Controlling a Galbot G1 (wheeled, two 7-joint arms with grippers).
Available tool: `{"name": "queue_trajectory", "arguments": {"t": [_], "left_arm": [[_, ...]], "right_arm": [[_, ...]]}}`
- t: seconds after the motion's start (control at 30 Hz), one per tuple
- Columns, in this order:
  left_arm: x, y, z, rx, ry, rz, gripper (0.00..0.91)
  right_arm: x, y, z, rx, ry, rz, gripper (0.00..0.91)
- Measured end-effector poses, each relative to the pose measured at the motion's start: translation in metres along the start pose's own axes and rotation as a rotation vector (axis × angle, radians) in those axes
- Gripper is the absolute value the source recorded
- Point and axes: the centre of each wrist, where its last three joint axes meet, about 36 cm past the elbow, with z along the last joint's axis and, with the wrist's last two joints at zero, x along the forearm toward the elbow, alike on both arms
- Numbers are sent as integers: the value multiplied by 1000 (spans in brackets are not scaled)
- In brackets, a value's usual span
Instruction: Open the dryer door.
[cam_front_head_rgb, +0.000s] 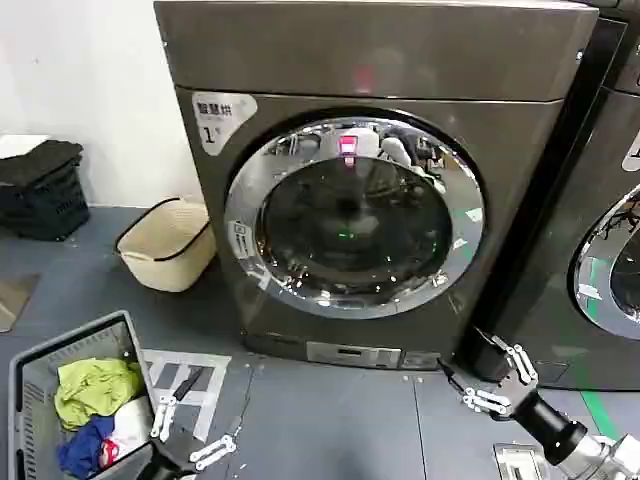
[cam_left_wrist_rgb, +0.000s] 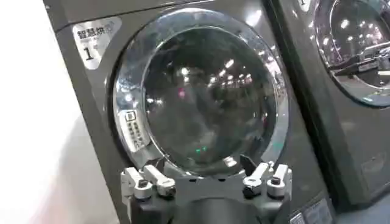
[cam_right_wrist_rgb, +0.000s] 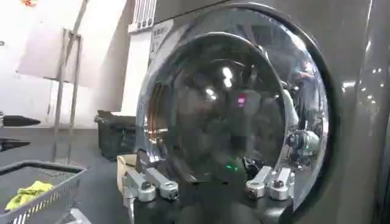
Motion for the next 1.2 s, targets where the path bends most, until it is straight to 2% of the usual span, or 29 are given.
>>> {"name": "queue_trajectory", "arguments": {"t": [0.43, 0.8, 1.2], "left_arm": [[2, 9, -10, -27, -13, -24, 907], [5, 7, -13, -32, -7, -36, 907], [7, 9, -13, -35, -1, -49, 907]], "right_arm": [[-68, 0, -19, 17, -44, -65, 907], [-130, 1, -18, 23, -79, -151, 907], [-199, 9, -21, -43, -88, -232, 907]]}}
